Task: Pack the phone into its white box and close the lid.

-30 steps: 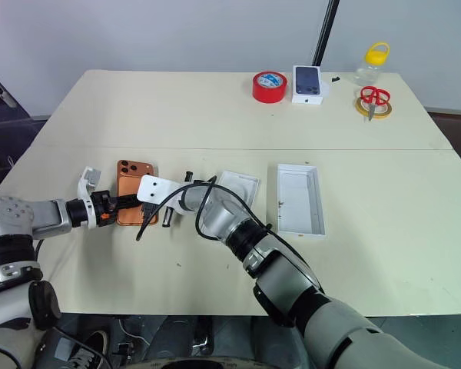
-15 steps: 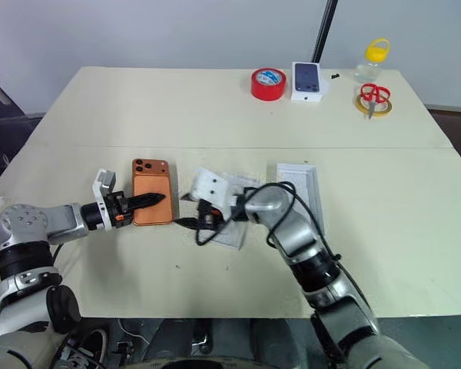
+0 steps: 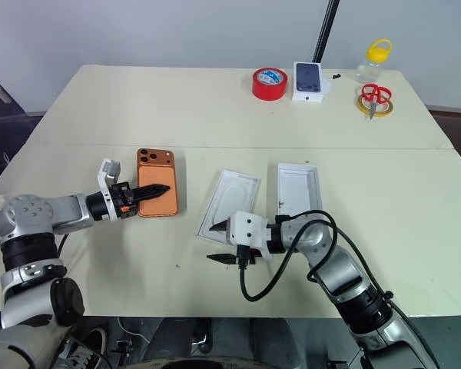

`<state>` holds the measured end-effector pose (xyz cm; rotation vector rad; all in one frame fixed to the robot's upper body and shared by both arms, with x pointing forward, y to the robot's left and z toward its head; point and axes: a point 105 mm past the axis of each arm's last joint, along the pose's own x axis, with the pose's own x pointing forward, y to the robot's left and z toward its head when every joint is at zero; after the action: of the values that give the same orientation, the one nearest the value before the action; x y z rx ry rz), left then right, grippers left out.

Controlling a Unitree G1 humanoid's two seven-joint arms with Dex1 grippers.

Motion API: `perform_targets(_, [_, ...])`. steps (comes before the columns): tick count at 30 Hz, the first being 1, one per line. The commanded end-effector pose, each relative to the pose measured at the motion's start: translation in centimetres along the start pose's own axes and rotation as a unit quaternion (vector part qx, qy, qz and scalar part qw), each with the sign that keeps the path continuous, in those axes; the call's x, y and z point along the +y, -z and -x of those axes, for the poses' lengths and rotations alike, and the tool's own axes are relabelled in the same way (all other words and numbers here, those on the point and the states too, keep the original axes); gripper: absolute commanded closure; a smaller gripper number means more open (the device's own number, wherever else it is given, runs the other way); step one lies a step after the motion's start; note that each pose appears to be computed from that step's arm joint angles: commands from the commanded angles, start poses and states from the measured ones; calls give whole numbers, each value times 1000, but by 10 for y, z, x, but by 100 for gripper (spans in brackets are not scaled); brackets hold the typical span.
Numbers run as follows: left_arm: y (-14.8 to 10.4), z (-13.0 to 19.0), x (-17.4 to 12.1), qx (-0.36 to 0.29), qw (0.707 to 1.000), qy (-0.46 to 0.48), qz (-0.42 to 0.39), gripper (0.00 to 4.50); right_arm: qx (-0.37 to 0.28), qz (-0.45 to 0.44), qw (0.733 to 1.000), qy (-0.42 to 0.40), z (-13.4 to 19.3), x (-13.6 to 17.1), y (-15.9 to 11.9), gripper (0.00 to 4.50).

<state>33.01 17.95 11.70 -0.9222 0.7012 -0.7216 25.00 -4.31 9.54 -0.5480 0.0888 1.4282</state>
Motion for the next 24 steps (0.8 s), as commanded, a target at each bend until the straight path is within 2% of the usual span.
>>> perform_targets(1, [-10, -2, -19, -7, 999, 23, -29, 442, 24, 30, 999, 6, -2, -3, 8, 216])
perform_targets(5, [-10, -1, -20, -5, 999, 21, -31, 442, 25, 30, 999, 6, 0, -3, 10, 216])
perform_targets(6, [-10, -1, -19, -6, 999, 21, -30, 442, 24, 28, 999, 8, 0, -4, 10, 237])
perform_targets(8, [-10, 0, -18, -6, 999, 19, -28, 442, 24, 28, 999, 12, 0, -5, 11, 296])
perform_targets(11, [-9, 0, -18, -6, 999, 19, -24, 442, 20, 24, 999, 22, -1, -9, 11, 449])
perform_targets(15, [-8, -1, -20, -2, 999, 27, -21, 442, 18, 25, 999, 28, -2, -14, 9, 449])
perform_targets(20, [-10, -12, -36, 3, 998, 55, -28, 442, 24, 47, 995, 85, -3, -44, 6, 449])
perform_targets(24, [-11, -22, -44, 0, 997, 72, -26, 442, 17, 52, 994, 91, -7, -50, 3, 449])
